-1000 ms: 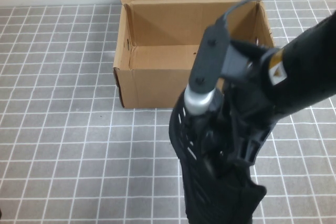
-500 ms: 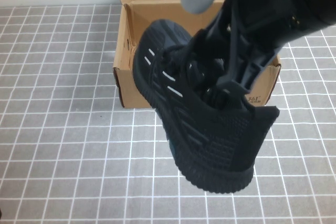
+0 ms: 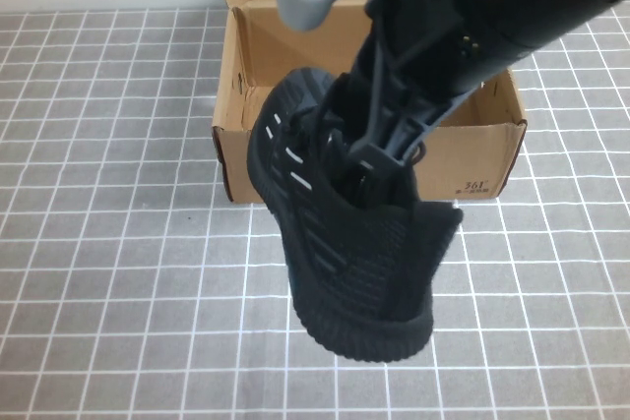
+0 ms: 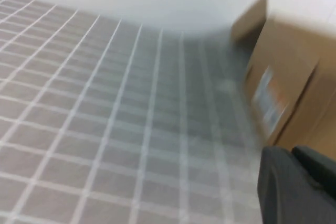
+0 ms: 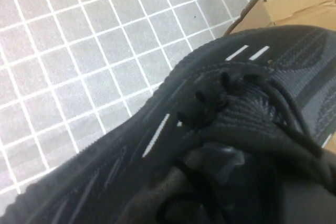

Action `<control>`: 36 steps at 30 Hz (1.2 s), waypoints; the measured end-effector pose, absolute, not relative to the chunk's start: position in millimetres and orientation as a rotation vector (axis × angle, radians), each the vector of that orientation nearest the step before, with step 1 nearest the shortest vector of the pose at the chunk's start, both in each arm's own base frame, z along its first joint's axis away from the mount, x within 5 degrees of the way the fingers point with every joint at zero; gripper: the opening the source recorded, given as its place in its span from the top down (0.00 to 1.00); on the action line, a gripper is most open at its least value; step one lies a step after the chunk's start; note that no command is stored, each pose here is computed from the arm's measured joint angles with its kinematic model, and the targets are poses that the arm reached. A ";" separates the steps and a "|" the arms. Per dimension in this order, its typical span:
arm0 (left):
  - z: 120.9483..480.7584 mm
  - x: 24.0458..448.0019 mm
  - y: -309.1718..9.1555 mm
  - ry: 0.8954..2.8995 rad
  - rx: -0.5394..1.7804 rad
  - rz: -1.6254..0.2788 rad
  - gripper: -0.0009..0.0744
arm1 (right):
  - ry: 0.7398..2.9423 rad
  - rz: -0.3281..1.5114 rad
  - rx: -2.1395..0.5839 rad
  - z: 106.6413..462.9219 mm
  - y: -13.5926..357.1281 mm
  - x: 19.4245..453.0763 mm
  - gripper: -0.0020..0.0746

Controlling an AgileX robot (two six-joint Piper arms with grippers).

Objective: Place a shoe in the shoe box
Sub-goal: Hand over the shoe

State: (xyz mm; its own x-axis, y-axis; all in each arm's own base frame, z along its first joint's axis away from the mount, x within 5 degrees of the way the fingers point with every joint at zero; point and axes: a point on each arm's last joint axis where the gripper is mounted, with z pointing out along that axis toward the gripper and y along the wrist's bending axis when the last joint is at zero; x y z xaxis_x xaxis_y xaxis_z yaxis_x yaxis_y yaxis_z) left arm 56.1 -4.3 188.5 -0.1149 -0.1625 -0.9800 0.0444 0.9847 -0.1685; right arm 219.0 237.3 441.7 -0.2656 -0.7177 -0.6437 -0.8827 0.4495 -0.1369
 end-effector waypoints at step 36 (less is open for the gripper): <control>352.8 158.8 -46.1 1.777 0.501 -0.325 0.99 | 2.392 0.272 -0.655 428.2 234.9 322.7 0.98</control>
